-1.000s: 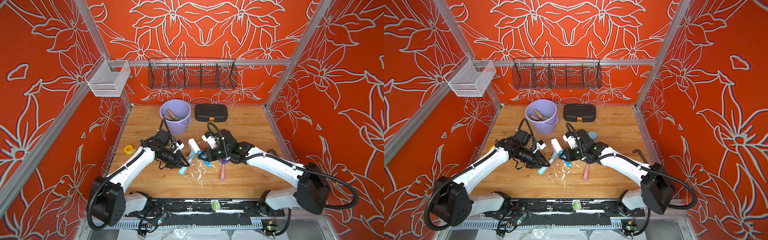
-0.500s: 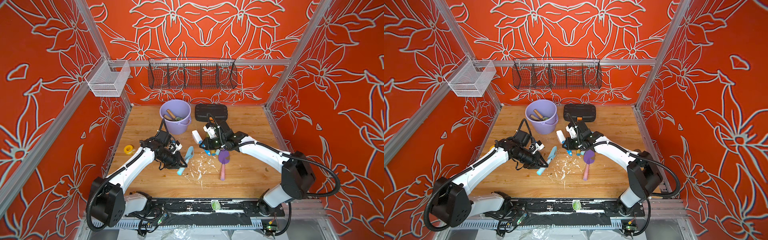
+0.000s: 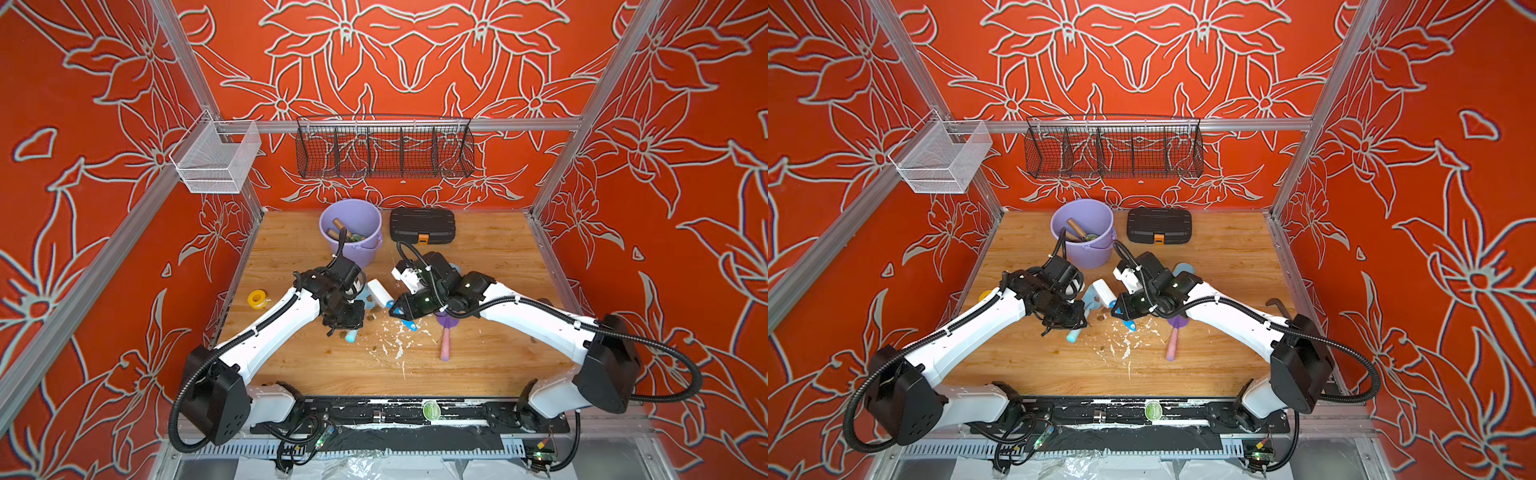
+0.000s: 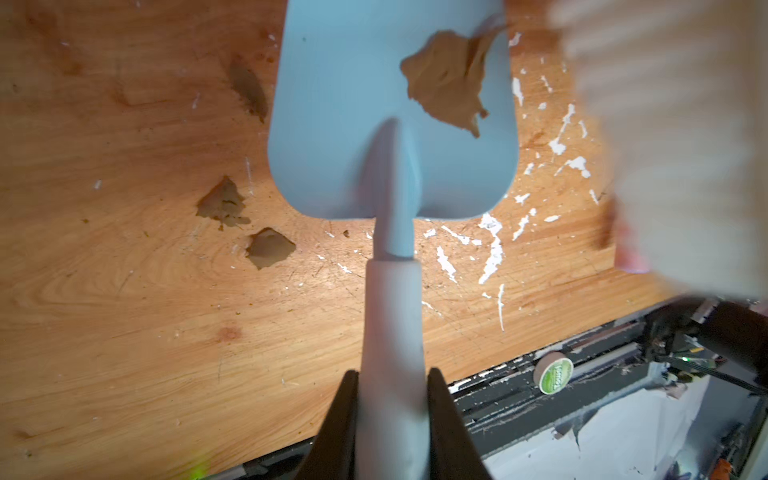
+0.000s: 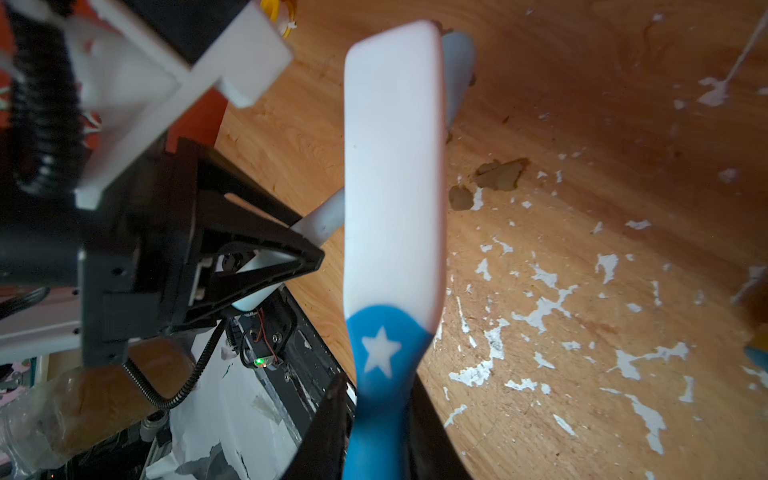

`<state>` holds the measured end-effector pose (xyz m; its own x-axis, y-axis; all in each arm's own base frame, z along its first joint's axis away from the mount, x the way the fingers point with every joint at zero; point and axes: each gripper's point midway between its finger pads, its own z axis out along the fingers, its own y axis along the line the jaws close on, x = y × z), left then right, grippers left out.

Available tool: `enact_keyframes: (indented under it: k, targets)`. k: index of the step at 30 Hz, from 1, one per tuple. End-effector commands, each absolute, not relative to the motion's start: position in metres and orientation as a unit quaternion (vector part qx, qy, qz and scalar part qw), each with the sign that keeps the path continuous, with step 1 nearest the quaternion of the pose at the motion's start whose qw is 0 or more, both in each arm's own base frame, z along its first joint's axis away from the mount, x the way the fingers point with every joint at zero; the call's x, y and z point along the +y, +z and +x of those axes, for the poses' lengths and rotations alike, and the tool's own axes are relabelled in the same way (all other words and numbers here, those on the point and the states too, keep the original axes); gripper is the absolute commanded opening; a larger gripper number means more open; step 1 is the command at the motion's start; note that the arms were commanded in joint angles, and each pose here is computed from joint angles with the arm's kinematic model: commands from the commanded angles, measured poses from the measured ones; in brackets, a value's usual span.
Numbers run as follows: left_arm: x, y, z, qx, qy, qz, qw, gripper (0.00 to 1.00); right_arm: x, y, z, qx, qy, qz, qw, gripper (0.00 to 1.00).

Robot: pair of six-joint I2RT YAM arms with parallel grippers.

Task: Brush the soil off the hand trowel and place it into the bucket
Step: Brush off the soil from the hand trowel.

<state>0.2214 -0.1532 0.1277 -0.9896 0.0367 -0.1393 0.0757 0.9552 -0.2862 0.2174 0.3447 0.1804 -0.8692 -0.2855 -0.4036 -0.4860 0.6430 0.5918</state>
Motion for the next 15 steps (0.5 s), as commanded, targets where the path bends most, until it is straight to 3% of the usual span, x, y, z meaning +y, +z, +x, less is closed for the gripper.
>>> enact_keyframes:
  k: [1, 15]
  targets:
    - [-0.147, 0.127, 0.221, 0.990, -0.123, 0.030, 0.070, 0.00, 0.363, 0.191, 0.219, 0.886, 0.381, -0.224, 0.141, 0.00]
    - [-0.153, 0.128, 0.220, 0.988, -0.129, 0.041, 0.073, 0.00, 0.392, 0.183, 0.241, 0.878, 0.389, -0.245, 0.138, 0.00]
